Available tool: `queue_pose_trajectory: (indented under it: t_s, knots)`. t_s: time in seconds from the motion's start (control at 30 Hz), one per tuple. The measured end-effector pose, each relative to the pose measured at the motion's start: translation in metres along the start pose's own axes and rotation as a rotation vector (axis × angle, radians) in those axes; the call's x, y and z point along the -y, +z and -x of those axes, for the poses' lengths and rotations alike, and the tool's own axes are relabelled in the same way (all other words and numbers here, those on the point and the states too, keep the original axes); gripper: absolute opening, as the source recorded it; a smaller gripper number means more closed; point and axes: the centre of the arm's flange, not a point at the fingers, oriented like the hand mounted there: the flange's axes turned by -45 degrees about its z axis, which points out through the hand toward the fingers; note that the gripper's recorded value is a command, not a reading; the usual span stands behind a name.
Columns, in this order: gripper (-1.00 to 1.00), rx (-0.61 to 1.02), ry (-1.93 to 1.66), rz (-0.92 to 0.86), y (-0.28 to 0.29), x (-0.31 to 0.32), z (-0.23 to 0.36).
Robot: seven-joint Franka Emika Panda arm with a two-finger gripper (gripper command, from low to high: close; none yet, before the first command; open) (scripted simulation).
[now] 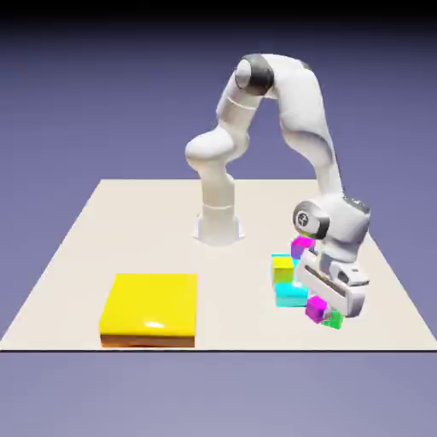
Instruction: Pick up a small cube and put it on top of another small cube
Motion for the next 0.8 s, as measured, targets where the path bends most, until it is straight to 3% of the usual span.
queue_pose_trajectory:
  t_s: [0.23,0.5,0.67,0.7,0.8]
  knots:
    - [-1.00,-0.039,0.296,-0.092,-0.055,0.052,0.013]
    - [-1.00,0.027,0.616,-0.151,-0.105,0.120,0.032]
    - [-1.00,0.028,0.619,-0.151,-0.045,0.125,0.029]
    - [1.00,0.027,0.619,-0.151,-0.036,0.127,0.028]
    - [1.00,0.030,0.615,-0.147,-0.051,0.124,0.027]
